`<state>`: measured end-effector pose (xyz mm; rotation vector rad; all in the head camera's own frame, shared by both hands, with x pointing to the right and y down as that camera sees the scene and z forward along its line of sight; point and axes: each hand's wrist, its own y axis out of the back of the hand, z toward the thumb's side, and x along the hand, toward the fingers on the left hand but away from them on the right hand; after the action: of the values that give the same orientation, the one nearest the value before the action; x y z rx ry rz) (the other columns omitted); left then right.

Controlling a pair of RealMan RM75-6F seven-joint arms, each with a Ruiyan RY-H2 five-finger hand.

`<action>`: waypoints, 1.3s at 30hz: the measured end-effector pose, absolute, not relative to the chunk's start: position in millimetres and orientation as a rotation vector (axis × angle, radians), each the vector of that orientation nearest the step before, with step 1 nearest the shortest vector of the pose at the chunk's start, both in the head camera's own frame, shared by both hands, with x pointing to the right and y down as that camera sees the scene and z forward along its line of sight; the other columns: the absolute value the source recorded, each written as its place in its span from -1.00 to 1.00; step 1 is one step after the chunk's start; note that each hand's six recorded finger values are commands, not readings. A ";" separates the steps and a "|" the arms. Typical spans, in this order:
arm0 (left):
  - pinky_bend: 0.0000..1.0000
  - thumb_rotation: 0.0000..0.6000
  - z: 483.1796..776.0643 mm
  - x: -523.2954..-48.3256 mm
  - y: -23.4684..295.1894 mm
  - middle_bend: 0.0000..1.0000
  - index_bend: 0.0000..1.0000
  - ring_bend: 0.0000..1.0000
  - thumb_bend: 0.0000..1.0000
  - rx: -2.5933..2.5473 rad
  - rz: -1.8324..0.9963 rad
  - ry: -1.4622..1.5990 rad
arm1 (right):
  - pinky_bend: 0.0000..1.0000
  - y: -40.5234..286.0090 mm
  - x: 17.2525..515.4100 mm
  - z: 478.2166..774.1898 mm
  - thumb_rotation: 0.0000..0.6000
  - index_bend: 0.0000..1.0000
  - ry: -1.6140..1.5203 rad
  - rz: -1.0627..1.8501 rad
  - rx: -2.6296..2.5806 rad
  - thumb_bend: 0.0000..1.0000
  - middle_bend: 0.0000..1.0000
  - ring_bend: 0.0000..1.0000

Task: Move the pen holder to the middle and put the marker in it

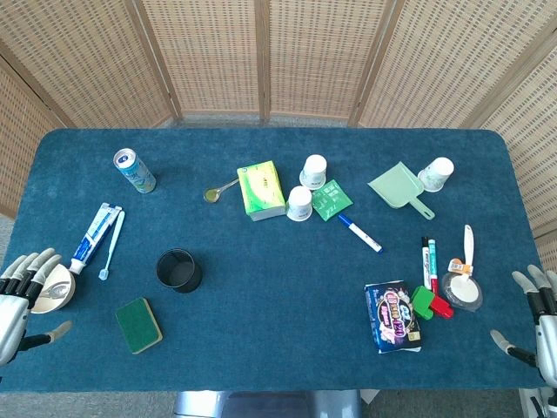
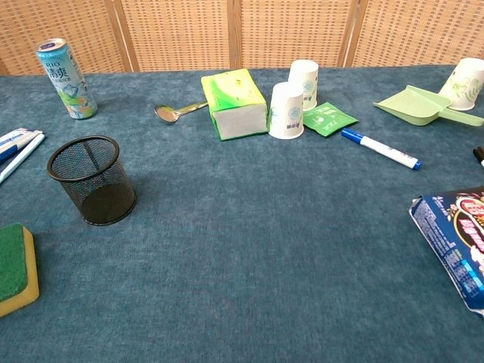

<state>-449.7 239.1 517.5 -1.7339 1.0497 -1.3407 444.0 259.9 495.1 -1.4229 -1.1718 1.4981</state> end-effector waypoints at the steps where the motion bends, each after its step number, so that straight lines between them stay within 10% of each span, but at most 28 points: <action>1: -0.94 1.00 517.1 -450.0 239.0 -1.00 -1.00 -1.00 -0.78 -1.734 -1.340 1.052 | -0.90 260.2 443.8 495.1 1.00 -0.69 -1.171 1.498 -1.423 -1.00 -1.00 -1.00; 19: -0.95 1.00 526.0 -451.1 228.8 -1.00 -1.00 -1.00 -0.78 -1.746 -1.337 1.031 | -0.90 258.7 442.9 497.3 1.00 -0.68 -1.169 1.505 -1.427 -1.00 -1.00 -1.00; 39: -1.00 1.00 600.1 -377.8 162.2 -1.00 -1.00 -1.00 -0.91 -2.024 -1.349 0.730 | -0.90 258.3 446.6 495.1 1.00 -0.68 -1.193 1.502 -1.438 -1.00 -1.00 -1.00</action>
<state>-377.8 162.2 600.1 -2.0243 0.7298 -1.3493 446.6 258.3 495.1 -1.4384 -1.1926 1.5020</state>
